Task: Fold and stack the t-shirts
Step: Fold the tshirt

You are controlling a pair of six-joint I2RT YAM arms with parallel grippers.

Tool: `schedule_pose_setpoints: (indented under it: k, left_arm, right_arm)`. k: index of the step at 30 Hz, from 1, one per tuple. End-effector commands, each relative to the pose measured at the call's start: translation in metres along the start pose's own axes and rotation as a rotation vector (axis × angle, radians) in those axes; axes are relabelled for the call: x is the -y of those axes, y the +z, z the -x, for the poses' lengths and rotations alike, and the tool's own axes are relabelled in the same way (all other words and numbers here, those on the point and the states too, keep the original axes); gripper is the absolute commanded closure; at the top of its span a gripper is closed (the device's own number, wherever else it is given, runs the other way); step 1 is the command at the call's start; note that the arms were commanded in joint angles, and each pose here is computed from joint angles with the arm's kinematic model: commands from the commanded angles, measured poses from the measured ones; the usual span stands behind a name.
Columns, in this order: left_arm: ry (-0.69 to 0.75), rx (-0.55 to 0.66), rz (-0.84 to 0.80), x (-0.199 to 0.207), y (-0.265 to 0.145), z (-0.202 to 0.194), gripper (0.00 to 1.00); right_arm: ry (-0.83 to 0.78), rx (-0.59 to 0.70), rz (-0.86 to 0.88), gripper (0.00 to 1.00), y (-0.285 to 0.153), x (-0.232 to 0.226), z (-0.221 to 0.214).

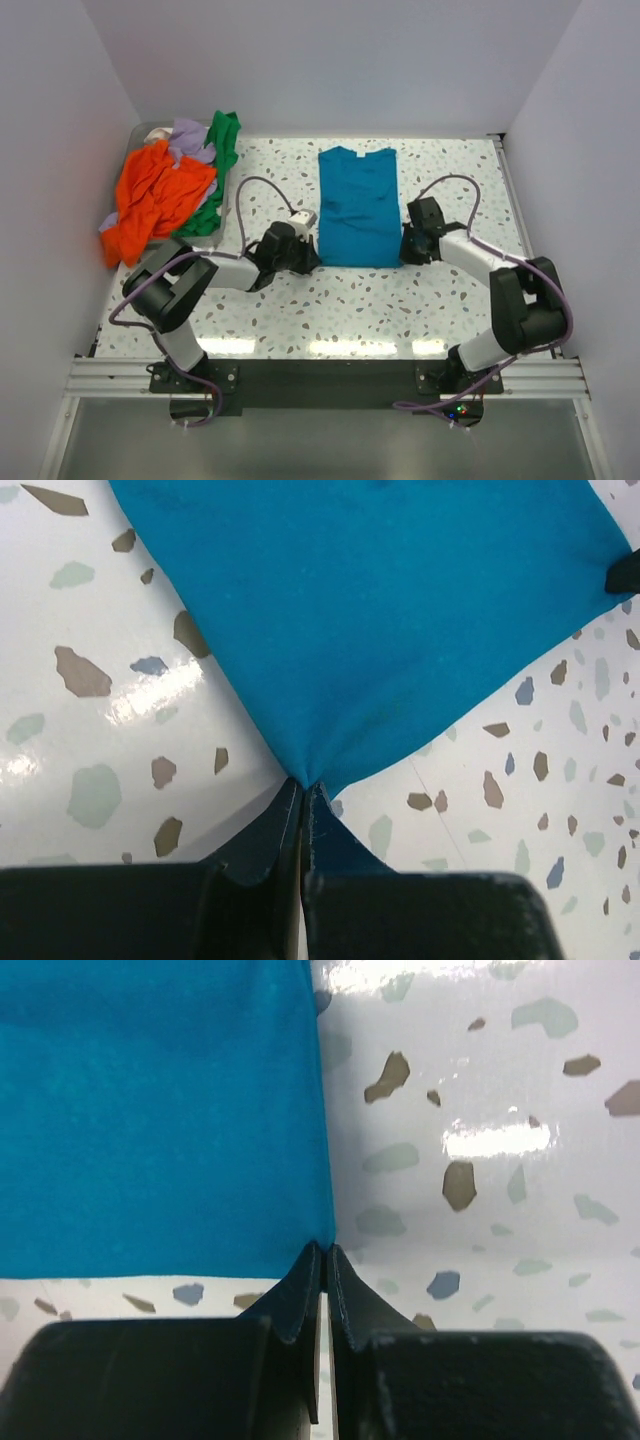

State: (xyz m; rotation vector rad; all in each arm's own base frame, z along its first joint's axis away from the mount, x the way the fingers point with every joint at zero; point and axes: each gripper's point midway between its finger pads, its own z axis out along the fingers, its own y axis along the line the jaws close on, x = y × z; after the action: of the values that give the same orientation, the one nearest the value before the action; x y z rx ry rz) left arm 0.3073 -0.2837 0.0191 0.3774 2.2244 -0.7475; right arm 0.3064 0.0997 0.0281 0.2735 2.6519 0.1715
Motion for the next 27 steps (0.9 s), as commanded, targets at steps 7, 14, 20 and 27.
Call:
schedule_pose_setpoints:
  k: [7,14,20,27]
  left_arm:
    - [0.009,0.057,-0.035,0.029,-0.043,0.010,1.00]
    - [0.036,0.118,-0.033,0.061,-0.077,0.022,1.00]
    - [0.040,0.192,-0.053,0.085,-0.105,0.035,1.00]
    - [0.060,0.231,-0.098,0.103,-0.109,0.054,1.00]
  right_arm:
    - [-0.018,0.102,0.039,1.00,-0.064,-0.001,-0.010]
    - [-0.029,0.158,0.081,1.00,-0.109,-0.002,-0.019]
    - [-0.033,0.243,0.111,1.00,-0.151,-0.001,-0.009]
    - [-0.036,0.348,0.122,1.00,-0.175,-0.013,0.028]
